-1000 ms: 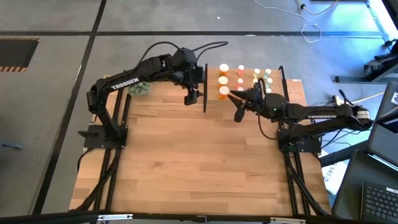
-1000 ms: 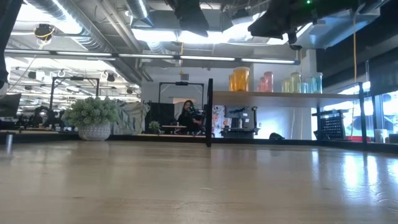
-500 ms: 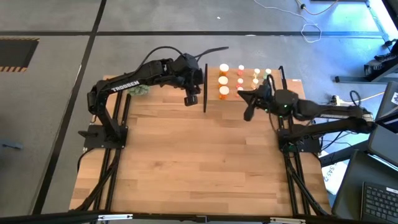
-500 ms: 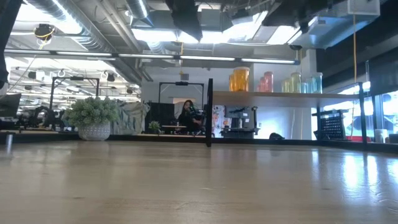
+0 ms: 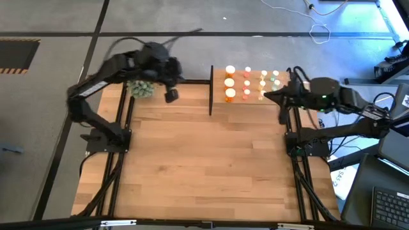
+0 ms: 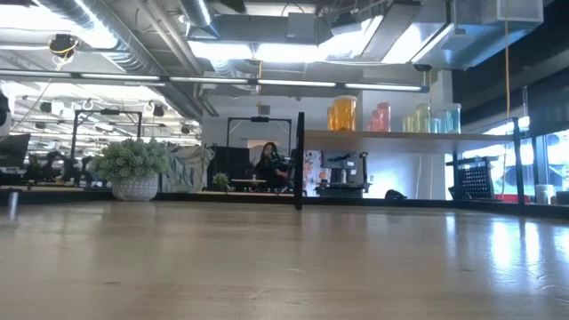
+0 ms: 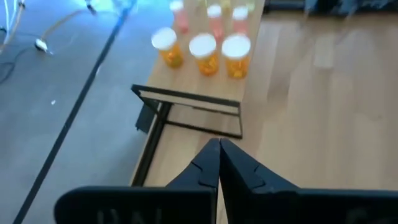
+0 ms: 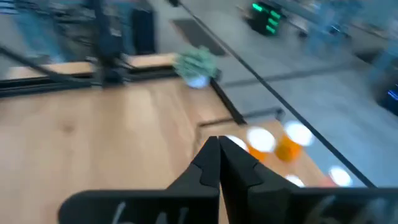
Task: Pick and place medicine bottles onto shelf by color
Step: Return to Home Position
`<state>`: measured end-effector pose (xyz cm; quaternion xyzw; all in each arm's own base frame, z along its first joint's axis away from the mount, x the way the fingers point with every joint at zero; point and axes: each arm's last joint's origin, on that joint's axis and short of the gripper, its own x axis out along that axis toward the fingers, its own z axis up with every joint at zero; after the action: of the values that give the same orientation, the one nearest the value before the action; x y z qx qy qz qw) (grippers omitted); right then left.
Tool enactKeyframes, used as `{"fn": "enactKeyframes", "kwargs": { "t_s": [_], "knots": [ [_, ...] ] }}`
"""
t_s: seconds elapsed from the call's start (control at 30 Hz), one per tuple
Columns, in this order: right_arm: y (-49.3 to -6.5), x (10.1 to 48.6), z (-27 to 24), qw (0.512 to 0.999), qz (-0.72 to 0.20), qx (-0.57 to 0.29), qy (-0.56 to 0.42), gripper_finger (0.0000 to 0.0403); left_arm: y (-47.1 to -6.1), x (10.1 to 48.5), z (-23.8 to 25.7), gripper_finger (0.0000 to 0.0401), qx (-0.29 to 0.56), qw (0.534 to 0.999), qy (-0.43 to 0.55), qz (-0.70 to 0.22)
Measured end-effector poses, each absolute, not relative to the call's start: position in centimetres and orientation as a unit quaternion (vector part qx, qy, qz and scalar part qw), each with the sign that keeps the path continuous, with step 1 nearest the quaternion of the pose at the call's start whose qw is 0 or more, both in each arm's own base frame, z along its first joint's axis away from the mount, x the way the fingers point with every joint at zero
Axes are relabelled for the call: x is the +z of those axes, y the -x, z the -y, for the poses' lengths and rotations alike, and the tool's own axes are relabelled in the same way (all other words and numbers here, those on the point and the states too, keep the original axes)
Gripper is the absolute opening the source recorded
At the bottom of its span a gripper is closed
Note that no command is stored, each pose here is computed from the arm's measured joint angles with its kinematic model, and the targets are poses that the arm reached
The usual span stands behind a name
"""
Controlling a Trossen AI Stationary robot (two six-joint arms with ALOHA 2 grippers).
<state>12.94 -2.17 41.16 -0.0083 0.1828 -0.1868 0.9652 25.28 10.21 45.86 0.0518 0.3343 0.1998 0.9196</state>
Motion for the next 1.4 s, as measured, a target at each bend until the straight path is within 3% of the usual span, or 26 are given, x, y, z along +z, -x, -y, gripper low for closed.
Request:
{"fn": "enactKeyframes", "kwargs": {
  "t_s": [0.23, 0.53, 0.73, 1.13, 1.4],
  "knots": [
    [-8.7, 42.2, 1.0, 0.989, -0.133, -0.064, 0.013, 0.0002, -18.0, 49.4, -7.3, 0.0001, 0.203, 0.937, -0.051, -0.278],
    [-4.0, 42.0, 0.4, 0.993, -0.103, -0.057, -0.015, 0.0001, -9.4, 51.2, -3.8, 0.0000, 0.204, 0.956, -0.039, -0.207],
    [-2.8, 40.6, 0.3, 0.994, -0.085, -0.059, -0.031, 0.0000, -5.3, 48.5, -2.2, 0.0000, 0.207, 0.964, -0.022, -0.168],
    [-3.8, 32.7, 0.4, 0.996, 0.036, -0.055, -0.058, 0.0000, 2.4, 42.0, 0.6, 0.0000, 0.217, 0.976, -0.013, 0.002],
    [-3.4, 29.5, 0.4, 0.992, 0.090, -0.050, -0.072, 0.0000, 5.0, 38.7, 1.6, 0.0000, 0.218, 0.975, -0.007, 0.051]
  ]
}}
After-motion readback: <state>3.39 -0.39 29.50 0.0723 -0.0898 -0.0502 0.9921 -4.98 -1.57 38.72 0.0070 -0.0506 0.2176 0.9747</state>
